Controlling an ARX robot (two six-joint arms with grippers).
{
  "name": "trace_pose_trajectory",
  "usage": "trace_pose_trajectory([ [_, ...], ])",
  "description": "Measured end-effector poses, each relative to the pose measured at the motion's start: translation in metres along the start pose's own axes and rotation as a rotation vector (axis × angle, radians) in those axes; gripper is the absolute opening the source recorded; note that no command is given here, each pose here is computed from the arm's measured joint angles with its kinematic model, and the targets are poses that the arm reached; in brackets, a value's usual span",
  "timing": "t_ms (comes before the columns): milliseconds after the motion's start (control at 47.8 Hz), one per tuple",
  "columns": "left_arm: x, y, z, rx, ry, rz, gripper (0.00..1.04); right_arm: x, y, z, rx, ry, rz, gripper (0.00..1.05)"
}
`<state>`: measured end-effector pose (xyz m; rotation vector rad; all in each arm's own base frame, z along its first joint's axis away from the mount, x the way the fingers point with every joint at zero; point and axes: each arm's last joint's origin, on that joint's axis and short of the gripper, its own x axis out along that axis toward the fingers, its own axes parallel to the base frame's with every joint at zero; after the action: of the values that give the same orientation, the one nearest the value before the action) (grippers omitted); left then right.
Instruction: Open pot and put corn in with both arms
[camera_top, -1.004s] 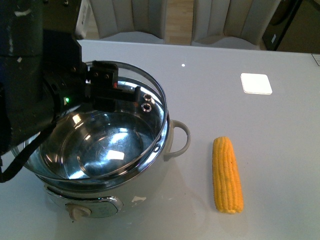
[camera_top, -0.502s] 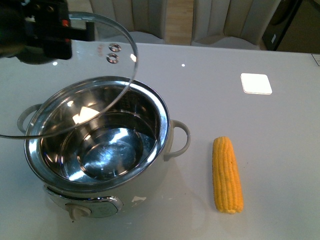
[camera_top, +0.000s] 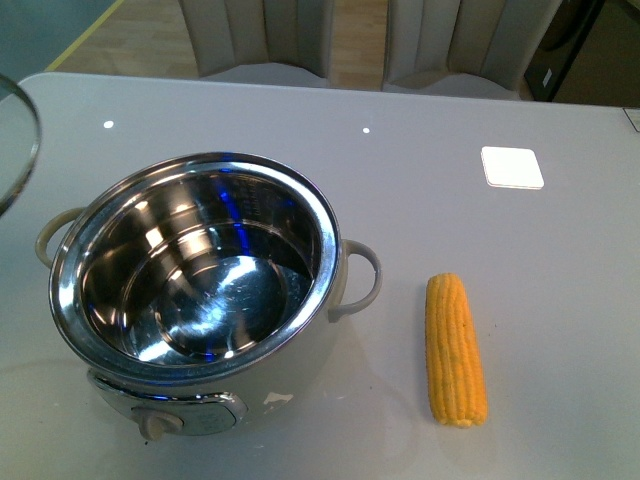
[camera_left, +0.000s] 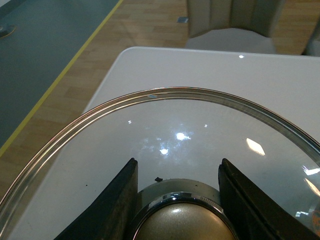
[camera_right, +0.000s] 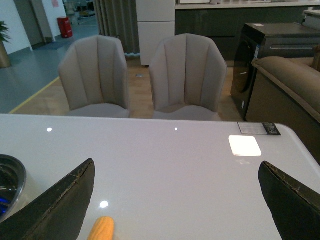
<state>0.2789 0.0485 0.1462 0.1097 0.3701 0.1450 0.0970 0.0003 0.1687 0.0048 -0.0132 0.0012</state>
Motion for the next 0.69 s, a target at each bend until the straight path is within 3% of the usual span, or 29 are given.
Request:
trace_pose_trajectory([
  [146,0.004,0.048,-0.017,-0.051,0.008,0.113,0.42,0.0,0.0,0.0,0.0,0.0,0.0,0.96],
  [293,0.013,0.07,-0.044,-0.082,0.061,0.177,0.42,0.0,0.0,0.0,0.0,0.0,0.0,0.96],
  [690,0.06,0.081,-0.1,-0.104,0.088,0.216,0.42,0.0,0.0,0.0,0.0,0.0,0.0,0.96],
])
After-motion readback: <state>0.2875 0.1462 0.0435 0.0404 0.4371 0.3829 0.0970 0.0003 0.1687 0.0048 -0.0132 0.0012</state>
